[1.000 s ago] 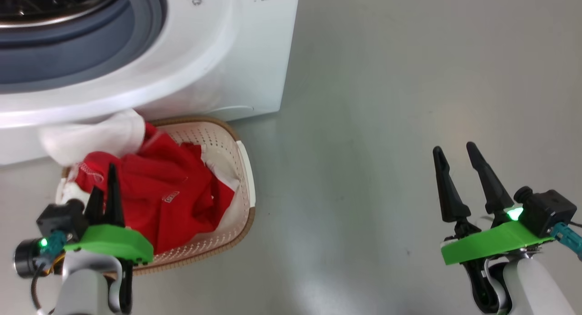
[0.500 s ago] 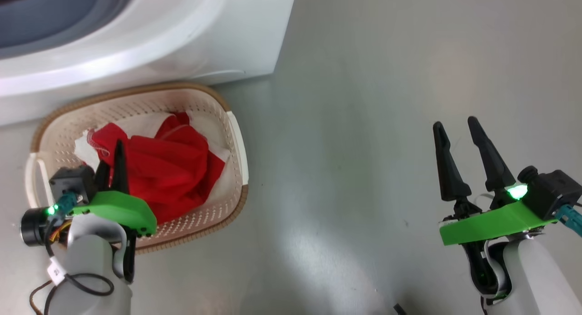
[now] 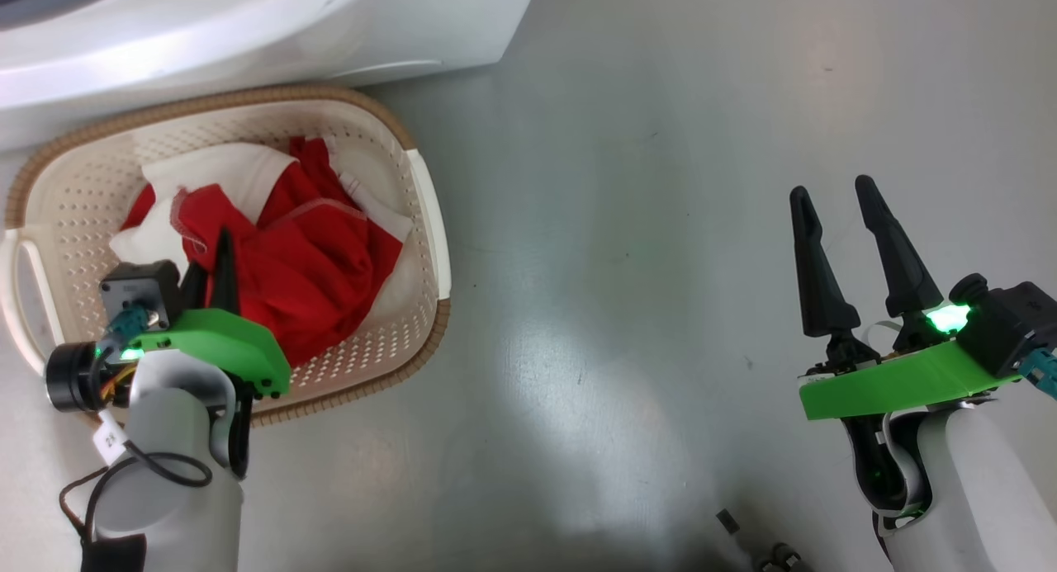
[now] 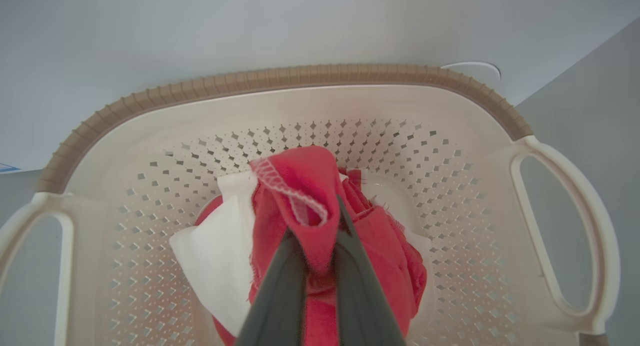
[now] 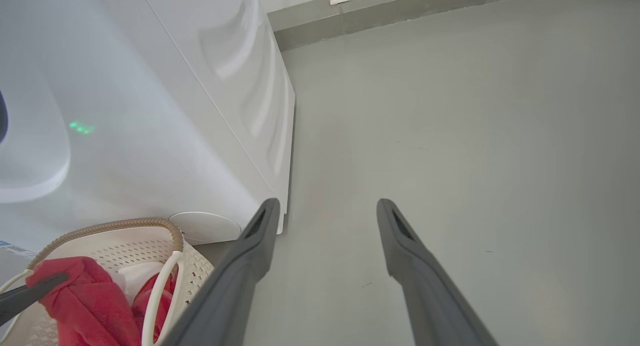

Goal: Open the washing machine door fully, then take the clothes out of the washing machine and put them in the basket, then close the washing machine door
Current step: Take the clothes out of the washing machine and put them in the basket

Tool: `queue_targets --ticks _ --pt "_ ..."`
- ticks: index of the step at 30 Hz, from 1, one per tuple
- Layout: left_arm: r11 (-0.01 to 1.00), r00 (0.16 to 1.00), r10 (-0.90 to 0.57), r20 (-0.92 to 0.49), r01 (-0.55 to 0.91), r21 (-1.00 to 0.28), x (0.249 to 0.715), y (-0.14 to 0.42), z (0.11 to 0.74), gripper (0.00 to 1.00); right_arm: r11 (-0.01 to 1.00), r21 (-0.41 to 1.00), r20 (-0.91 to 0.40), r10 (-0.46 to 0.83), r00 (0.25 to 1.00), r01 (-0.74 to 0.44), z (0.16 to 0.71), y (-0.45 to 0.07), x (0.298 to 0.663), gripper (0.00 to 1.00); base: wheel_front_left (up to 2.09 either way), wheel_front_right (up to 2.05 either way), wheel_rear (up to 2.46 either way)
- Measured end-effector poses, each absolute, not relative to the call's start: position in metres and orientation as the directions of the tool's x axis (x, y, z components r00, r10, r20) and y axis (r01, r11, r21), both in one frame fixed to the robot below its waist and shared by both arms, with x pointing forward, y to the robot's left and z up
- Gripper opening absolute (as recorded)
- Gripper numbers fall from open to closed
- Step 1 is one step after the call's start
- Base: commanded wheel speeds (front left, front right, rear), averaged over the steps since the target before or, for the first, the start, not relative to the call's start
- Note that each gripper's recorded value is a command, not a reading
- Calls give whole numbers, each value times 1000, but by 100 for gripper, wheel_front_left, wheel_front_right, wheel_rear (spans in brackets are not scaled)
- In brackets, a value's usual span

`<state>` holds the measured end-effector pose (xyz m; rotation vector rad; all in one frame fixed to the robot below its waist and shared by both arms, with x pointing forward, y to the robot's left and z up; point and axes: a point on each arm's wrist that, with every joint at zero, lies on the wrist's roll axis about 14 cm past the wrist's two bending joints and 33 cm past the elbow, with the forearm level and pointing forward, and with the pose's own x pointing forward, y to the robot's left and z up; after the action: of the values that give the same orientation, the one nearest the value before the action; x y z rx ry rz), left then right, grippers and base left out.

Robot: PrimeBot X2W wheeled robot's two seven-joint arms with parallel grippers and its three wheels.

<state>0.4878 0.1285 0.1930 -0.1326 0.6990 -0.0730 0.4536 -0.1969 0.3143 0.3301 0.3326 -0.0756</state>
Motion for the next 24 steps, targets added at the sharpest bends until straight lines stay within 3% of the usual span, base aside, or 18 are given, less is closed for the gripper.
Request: queue_targets --ticks 1,2,3,5,7,24 --pt "989 756 -112 -645 22 -146 486 128 190 0 944 306 -337 -17 941 127 312 -196 454 100 0 0 0" --pt "989 752 -112 -649 21 -146 485 129 188 7 943 307 -341 -16 940 127 310 -196 453 100 0 0 0" --pt "989 750 -111 -652 20 -145 485 129 186 25 943 307 -344 -14 939 127 308 -195 453 100 0 0 0" --pt "989 747 -109 -656 17 -144 485 130 184 44 943 307 -347 -12 938 125 306 -194 454 100 0 0 0" --pt "989 747 -108 -656 16 -144 485 130 184 99 943 308 -347 -11 938 125 306 -194 454 100 0 0 0" --pt "988 810 -75 -581 -20 -154 494 140 228 100 945 317 -270 5 963 84 341 -190 462 100 0 0 0"
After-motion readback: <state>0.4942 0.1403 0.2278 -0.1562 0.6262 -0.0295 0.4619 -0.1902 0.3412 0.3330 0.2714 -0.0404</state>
